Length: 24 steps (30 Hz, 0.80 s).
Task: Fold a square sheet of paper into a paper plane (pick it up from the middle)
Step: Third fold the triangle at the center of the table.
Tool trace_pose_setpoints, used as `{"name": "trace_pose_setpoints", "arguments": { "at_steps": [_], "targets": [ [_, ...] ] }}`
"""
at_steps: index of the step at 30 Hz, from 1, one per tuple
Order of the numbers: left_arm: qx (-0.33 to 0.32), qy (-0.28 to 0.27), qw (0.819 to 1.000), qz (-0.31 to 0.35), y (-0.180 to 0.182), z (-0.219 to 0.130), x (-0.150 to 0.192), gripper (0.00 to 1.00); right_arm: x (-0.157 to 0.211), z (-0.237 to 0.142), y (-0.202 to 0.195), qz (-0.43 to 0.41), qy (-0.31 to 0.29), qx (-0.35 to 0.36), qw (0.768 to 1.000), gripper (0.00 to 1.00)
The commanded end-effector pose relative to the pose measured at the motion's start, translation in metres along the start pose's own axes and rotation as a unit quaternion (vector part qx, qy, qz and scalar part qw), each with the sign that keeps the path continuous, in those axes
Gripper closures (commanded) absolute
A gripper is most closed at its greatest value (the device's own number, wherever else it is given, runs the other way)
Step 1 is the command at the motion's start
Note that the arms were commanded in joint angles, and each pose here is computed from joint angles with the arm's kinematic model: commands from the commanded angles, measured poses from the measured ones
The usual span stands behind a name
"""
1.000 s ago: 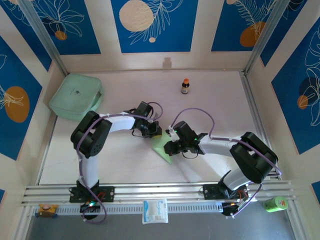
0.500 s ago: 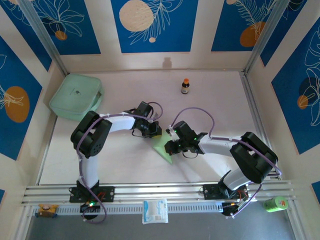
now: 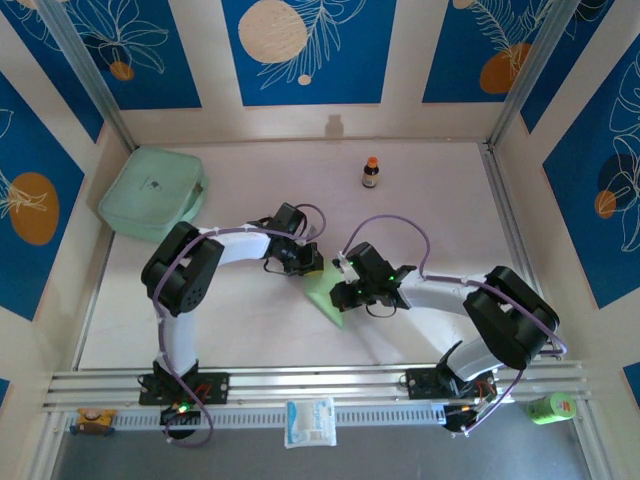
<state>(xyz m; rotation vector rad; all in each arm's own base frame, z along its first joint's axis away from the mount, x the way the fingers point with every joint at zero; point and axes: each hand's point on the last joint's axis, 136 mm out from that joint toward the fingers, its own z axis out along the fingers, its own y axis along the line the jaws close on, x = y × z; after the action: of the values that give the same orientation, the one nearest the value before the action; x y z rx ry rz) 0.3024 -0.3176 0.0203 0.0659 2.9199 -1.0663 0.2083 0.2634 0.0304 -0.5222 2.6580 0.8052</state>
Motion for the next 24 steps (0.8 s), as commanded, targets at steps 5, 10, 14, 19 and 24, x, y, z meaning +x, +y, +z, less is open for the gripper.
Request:
{"name": "trace_pose_setpoints", "arguments": {
  "at_steps": [5, 10, 14, 19, 24],
  "targets": [
    [-0.018, 0.009, 1.0, -0.003, 0.0084, 0.0004, 0.0052, 0.86, -0.0032, 0.0012, -0.0013, -0.002, 0.005, 0.013, 1.0, 1.0],
    [-0.017, 0.008, 1.0, -0.002, 0.0075, -0.0009, 0.0053, 0.87, -0.0034, 0.0051, -0.0018, 0.0, 0.014, 0.016, 1.0, 1.0],
    [-0.017, 0.007, 1.0, -0.002, 0.0073, -0.0023, 0.0047, 0.86, -0.0038, 0.0054, -0.0023, 0.001, 0.013, 0.017, 1.0, 1.0],
    [-0.016, 0.007, 1.0, -0.001, 0.0061, -0.0022, 0.0049, 0.86, -0.0016, 0.0058, -0.0039, 0.003, 0.017, 0.019, 1.0, 1.0],
    [-0.015, 0.007, 1.0, -0.001, 0.0058, -0.0021, 0.0047, 0.87, 0.0033, 0.0054, -0.0041, 0.005, 0.024, 0.019, 1.0, 1.0]
  ]
}}
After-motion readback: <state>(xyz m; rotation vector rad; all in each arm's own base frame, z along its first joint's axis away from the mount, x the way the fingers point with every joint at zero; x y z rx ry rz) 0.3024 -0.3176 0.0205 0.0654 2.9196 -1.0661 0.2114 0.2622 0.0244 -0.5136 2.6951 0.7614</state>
